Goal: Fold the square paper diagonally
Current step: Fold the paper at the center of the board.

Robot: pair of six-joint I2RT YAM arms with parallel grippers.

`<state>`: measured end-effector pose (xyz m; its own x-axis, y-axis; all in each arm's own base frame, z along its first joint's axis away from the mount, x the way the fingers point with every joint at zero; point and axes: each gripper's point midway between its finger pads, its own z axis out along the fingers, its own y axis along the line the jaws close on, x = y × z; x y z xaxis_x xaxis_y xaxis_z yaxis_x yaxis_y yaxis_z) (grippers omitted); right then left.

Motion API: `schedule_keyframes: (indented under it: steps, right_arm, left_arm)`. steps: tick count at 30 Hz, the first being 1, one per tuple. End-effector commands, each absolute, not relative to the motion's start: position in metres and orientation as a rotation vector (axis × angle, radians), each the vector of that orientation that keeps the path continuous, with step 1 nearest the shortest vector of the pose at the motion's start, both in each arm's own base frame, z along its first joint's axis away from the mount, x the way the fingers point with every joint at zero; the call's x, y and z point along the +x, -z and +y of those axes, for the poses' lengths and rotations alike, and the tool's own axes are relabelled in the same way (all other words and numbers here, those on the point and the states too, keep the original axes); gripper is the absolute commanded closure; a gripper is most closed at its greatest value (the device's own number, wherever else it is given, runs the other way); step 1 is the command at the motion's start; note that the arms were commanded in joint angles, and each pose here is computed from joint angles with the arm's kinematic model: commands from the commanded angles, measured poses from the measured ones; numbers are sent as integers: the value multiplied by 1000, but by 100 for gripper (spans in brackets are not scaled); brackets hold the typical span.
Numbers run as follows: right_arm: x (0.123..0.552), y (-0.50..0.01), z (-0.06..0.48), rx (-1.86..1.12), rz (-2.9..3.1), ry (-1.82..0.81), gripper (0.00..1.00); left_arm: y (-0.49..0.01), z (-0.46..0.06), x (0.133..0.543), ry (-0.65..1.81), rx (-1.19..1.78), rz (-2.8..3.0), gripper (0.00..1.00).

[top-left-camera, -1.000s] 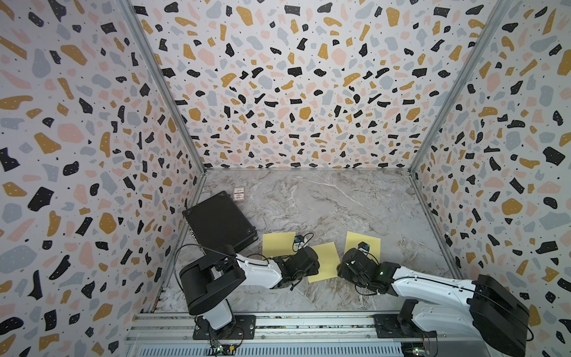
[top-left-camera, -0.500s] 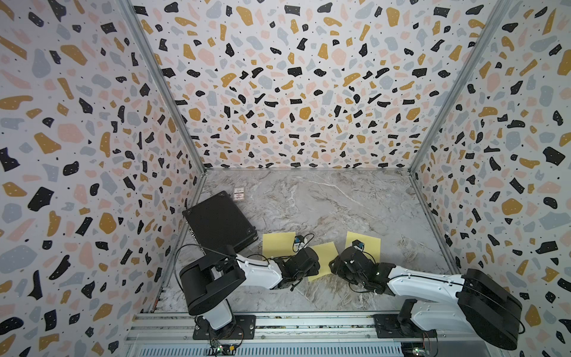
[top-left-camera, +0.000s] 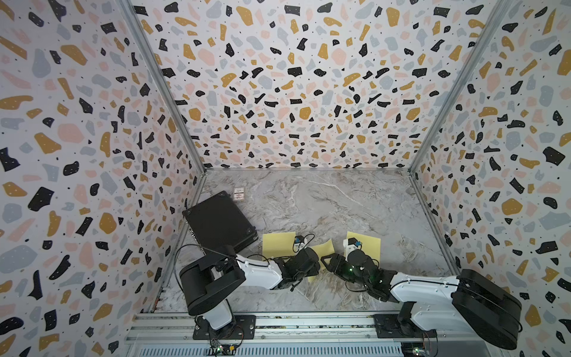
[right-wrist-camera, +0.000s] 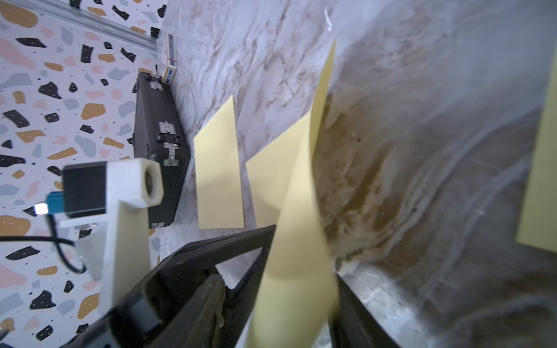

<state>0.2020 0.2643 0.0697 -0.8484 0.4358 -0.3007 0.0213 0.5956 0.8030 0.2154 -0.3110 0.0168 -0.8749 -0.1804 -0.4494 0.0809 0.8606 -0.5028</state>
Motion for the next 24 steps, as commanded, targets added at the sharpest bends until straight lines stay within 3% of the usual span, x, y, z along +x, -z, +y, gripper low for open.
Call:
schedule_keyframes:
  steps: [1,11,16,24]
  right_arm:
    - [206,-85,265,351,2274,-1219,39]
    - [200,-55,249,416,2384,-1082,41]
    - [191,-40,236,428,2462,-982,56]
    - [187,-34,202,498,2459,-832,56]
  left_arm:
    - [45,-244,176,327,-33,2786,87]
    - [46,-245,175,323,-28,2786,87]
    - [46,-244,175,323,-28,2784,87]
    - [47,-244,175,321,-25,2780,86]
